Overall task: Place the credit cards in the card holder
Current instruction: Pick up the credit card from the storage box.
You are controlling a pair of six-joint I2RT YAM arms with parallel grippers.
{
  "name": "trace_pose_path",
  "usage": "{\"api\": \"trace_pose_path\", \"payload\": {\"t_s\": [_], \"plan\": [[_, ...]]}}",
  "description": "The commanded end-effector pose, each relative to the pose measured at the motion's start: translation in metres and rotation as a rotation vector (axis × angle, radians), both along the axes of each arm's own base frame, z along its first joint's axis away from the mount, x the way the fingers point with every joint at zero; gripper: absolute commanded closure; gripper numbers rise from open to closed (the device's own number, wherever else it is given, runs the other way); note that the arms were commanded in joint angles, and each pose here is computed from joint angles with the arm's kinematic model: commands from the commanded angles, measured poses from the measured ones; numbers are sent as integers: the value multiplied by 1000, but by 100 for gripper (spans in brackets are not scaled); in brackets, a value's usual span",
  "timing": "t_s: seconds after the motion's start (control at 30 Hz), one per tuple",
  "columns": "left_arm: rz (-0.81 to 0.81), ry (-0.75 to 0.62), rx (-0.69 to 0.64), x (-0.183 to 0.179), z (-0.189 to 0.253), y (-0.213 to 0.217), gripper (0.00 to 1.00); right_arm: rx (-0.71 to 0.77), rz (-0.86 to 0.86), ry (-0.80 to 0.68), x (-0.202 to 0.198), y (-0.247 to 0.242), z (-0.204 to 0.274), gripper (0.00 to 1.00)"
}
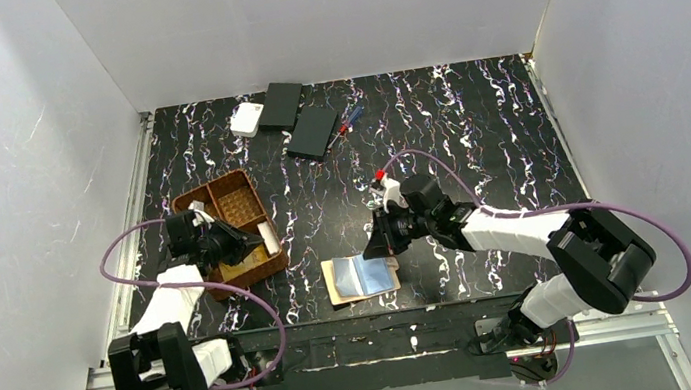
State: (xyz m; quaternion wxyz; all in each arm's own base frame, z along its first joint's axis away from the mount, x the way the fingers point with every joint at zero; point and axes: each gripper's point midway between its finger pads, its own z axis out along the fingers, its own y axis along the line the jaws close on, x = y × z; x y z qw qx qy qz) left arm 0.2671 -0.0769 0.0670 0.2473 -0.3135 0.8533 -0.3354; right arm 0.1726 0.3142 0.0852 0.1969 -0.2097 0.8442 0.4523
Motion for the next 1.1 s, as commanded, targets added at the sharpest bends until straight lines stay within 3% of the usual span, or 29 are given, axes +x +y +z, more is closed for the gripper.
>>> {"api": "trace_pose_path", "payload": {"t_s": [0.0,0.2,0.33,0.4,0.5,0.6,0.8,0.93,1.07], "plan": [[-15,-33,71,-1,18,6,100,-18,-5,-102,17,19,18,84],[-27,-50,71,2,30,5,100,-85,-45,-189,29,37,22,78],[-45,-40,87,1,39,6,99,-124,-85,-257,38,57,32,62],[-48,-36,120,-2,47,10,89,-144,-115,-290,43,65,33,51],[-64,-50,188,-5,67,18,65,-159,-153,-343,51,82,38,36],[-70,-65,269,-8,85,28,51,-165,-179,-382,58,104,44,27],[-60,-124,420,-9,114,48,41,-256,-236,-479,75,141,45,28],[-43,-127,488,-8,118,59,32,-295,-236,-532,82,160,46,41],[-47,-130,503,-10,114,59,25,-309,-216,-547,86,176,46,48]]}}
